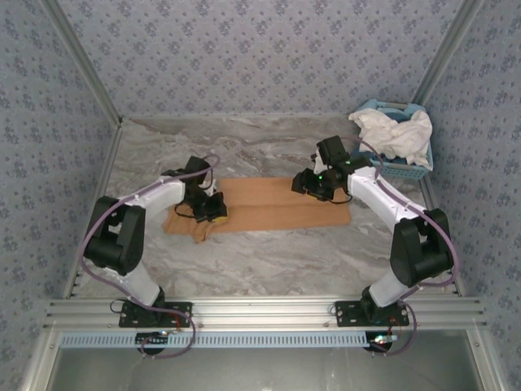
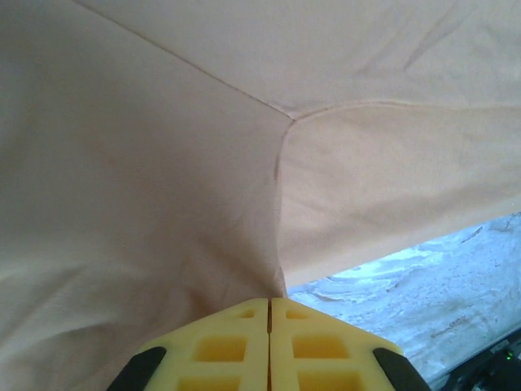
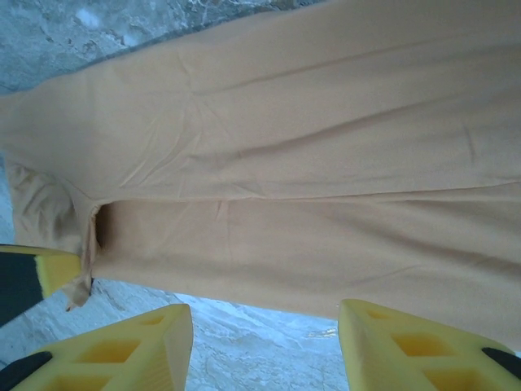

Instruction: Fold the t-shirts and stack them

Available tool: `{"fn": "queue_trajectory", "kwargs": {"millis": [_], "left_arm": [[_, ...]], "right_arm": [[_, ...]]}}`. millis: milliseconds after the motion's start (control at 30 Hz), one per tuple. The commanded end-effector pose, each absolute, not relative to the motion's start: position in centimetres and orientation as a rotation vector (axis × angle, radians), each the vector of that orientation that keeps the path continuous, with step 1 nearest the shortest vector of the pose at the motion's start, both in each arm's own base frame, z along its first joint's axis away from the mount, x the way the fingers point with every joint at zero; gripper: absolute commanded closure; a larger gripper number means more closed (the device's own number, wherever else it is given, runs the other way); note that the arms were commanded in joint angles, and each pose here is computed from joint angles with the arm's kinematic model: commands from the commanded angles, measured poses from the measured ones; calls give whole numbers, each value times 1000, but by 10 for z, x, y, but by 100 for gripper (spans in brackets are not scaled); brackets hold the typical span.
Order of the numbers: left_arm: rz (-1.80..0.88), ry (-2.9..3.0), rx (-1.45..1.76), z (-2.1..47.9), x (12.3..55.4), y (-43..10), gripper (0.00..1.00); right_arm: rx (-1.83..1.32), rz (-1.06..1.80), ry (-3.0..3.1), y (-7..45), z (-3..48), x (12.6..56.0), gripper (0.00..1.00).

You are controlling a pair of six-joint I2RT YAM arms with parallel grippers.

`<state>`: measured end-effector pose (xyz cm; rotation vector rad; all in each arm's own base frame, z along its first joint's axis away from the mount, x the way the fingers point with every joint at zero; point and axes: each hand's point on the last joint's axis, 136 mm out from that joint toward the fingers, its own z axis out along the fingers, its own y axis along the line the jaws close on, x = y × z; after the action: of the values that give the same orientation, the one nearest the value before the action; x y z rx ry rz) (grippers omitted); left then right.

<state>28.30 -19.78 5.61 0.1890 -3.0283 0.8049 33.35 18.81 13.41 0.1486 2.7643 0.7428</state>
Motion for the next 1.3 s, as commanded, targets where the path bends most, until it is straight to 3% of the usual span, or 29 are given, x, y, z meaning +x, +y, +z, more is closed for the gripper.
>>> {"fn": "queue_trajectory", "kwargs": {"millis": [0,67,133,200,300,533,833,1267], "left_arm": [[790,-2931,272,48,268,-211,93],[770,-2904,304,42,264,-217,90],[773,-2869,312,38,260,-224,78],[735,-2860,292,35,255,-228,60],[656,-2864,274,35,251,-225,53],[744,-2909,348,64,257,-221,57],[614,-2925,781,65,244,-128,61],[696,-3054,972,48,314,-51,61]], "right_arm": [[149,760,2798,185,130,320,48],[152,764,2800,184,129,319,48],[156,769,2802,183,127,318,48],[161,780,2808,183,124,316,48],[158,790,2807,184,122,315,48],[169,808,2843,185,109,301,49],[101,843,2813,200,111,306,50],[114,950,2836,219,98,322,49]]}}
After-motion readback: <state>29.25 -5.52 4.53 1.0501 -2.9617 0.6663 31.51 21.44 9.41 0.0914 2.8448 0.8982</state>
